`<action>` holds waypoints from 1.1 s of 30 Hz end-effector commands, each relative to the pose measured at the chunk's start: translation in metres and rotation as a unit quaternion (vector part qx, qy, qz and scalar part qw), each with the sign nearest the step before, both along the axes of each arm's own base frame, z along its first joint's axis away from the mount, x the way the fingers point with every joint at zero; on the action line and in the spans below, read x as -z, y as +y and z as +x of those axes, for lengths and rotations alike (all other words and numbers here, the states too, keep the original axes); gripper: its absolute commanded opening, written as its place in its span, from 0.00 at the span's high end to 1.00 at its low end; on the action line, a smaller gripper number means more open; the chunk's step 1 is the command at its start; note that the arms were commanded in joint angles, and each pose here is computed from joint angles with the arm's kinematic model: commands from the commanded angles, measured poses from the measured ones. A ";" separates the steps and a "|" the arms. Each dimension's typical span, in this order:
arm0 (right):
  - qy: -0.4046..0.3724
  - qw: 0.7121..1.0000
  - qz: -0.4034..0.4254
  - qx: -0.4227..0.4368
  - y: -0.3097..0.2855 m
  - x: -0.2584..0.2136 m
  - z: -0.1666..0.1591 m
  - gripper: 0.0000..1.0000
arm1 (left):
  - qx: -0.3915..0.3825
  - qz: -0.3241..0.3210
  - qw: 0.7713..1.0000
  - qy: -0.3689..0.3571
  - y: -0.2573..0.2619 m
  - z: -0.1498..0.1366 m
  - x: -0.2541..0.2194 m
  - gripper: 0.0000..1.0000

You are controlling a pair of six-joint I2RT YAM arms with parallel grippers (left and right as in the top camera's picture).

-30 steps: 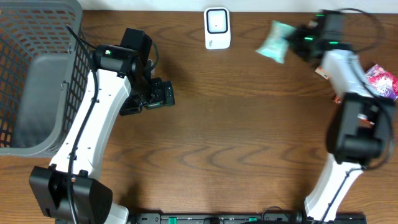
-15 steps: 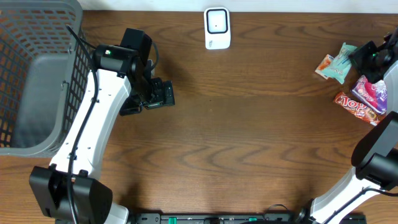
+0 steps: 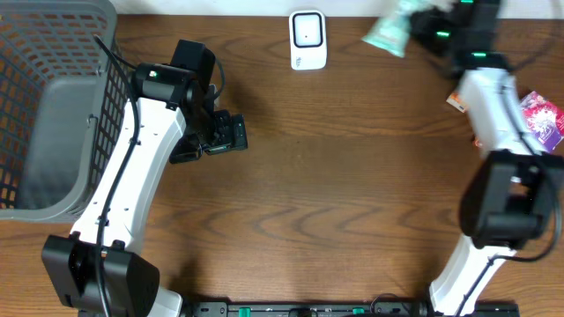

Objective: Scan the item barcode

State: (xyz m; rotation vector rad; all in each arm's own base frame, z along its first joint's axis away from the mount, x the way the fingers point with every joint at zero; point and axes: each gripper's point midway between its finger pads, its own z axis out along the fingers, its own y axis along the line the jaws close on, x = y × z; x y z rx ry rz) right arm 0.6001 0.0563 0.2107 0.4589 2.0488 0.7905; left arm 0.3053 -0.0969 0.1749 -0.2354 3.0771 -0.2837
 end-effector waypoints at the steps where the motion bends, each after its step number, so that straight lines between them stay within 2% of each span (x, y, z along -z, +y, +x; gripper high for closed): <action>1: 0.004 0.999 0.001 0.046 0.045 0.019 0.014 0.99 | 0.002 0.005 1.000 0.001 0.003 0.000 0.001 0.02; 4: -0.005 0.997 -0.005 0.073 0.069 0.031 0.020 0.99 | 0.002 0.005 1.000 0.001 0.003 0.000 0.001 0.02; 7: -0.018 0.998 0.003 0.063 0.093 0.041 0.025 0.99 | 0.002 0.005 1.000 0.001 0.003 0.000 0.001 0.02; 13: -0.010 0.996 0.072 0.051 0.122 0.064 0.032 0.99 | 0.002 0.005 1.000 0.001 0.003 0.000 0.001 0.02; 23: -0.007 0.982 0.185 0.037 0.140 0.071 0.040 0.99 | 0.002 0.005 1.000 0.001 0.003 0.000 0.001 0.02; 33: 0.017 0.980 0.197 0.027 0.147 0.078 0.035 0.99 | 0.002 0.005 1.000 0.001 0.003 0.000 0.001 0.02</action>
